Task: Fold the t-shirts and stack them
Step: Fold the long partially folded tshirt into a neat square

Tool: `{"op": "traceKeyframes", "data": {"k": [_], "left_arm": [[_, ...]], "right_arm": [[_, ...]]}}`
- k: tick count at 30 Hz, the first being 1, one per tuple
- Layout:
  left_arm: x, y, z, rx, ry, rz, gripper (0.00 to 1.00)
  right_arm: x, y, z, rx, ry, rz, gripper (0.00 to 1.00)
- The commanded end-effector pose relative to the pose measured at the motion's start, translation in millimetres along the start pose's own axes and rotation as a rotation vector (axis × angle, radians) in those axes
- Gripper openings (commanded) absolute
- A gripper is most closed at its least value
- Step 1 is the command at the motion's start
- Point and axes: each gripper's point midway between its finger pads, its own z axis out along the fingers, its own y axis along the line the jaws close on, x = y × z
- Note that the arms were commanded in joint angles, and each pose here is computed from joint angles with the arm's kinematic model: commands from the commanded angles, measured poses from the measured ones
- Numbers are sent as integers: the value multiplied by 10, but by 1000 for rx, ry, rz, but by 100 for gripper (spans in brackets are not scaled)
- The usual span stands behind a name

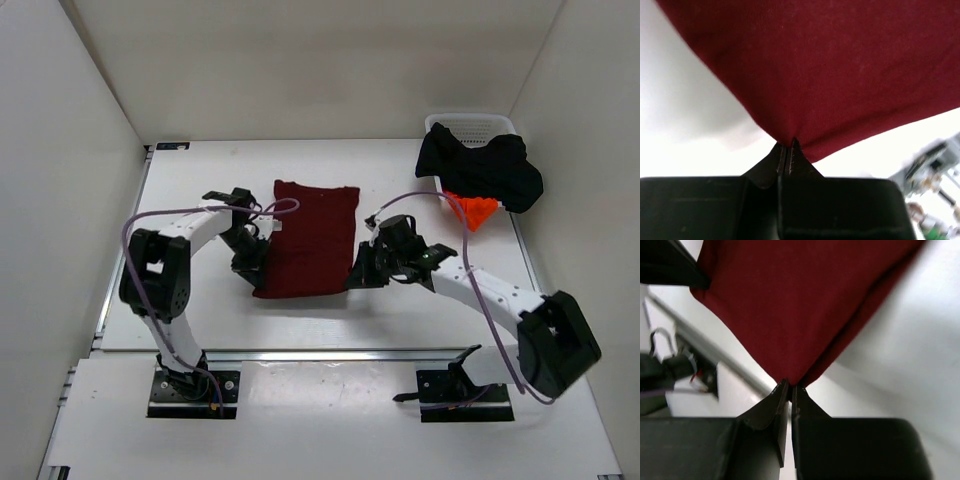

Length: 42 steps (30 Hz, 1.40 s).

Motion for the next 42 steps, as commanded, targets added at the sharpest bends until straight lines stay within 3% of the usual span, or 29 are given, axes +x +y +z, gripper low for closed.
{"op": "traceKeyframes", "data": {"k": [1, 4, 9, 14, 21, 29, 37, 42], "left_arm": [[459, -100, -366, 10, 51, 73, 0], [756, -168, -491, 38, 75, 83, 0], [855, -571, -754, 63, -59, 263, 0], [751, -486, -898, 95, -124, 188, 0], [-53, -480, -1238, 119, -254, 166, 0], [-710, -156, -1260, 77, -286, 90, 0], [-1245, 6, -1212, 46, -329, 69, 0], [-1447, 279, -1000, 24, -297, 12, 0]], "right_arm": [[306, 12, -180, 39, 52, 34, 0], [462, 167, -312, 20, 60, 17, 0], [430, 300, -593, 4, 19, 8, 0], [102, 501, -786, -61, -47, 15, 0], [-573, 589, -712, -146, -85, -40, 0], [-1450, 350, -307, -121, -120, -63, 0], [-1813, -5, -59, -96, -95, -4, 1], [-2047, -163, 211, -103, -82, 8, 0]]}}
